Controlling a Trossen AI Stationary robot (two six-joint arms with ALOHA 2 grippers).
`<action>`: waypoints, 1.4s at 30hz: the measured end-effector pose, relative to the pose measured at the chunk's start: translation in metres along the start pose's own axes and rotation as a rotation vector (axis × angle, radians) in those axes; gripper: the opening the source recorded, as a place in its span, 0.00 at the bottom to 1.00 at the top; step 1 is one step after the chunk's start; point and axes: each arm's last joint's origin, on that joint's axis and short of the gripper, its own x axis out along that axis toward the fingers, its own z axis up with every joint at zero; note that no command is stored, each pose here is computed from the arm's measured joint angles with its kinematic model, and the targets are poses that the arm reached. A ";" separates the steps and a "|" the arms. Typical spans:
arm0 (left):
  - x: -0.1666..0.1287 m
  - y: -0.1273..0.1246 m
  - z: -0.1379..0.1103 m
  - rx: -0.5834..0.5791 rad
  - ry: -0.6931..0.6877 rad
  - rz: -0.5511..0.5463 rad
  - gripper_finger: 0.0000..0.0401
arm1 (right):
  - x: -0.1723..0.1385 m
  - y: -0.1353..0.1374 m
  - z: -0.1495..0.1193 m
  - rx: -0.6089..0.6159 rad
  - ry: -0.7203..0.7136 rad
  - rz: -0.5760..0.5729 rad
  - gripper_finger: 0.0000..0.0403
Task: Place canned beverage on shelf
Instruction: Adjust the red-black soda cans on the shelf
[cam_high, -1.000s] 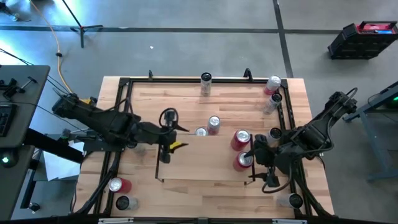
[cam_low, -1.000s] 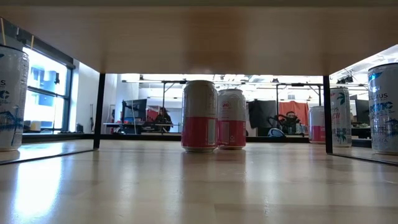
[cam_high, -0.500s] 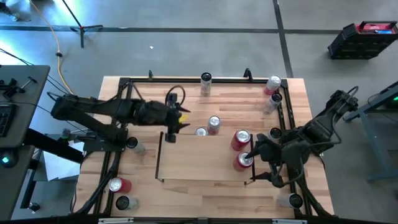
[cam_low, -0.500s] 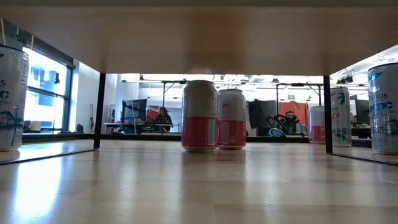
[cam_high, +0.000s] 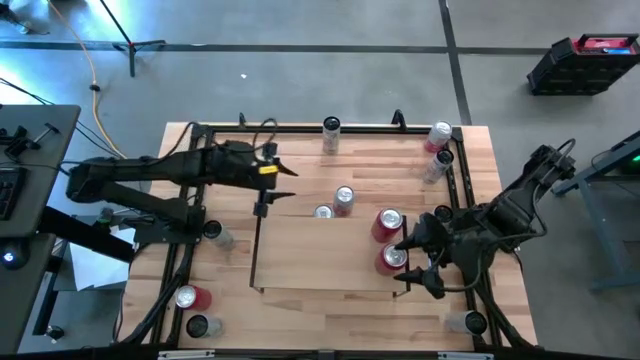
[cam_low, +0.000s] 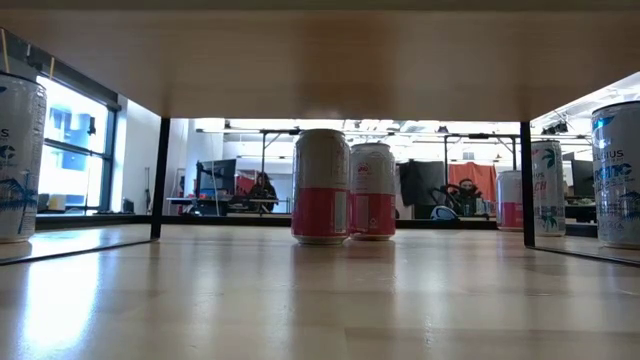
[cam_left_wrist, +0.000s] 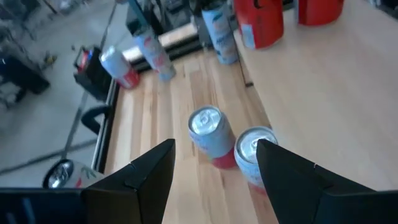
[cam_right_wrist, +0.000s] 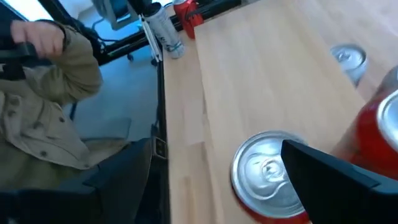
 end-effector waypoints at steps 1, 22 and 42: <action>-0.003 0.001 -0.003 0.001 -0.013 0.006 0.54 | 0.000 0.000 0.000 0.018 -0.002 0.000 0.85; -0.011 -0.003 -0.038 -0.072 -0.096 0.053 0.54 | 0.014 -0.037 0.023 0.027 -0.077 -0.261 0.85; -0.011 -0.003 -0.039 -0.105 -0.092 0.049 0.54 | 0.018 -0.046 0.030 0.011 -0.031 -0.249 0.85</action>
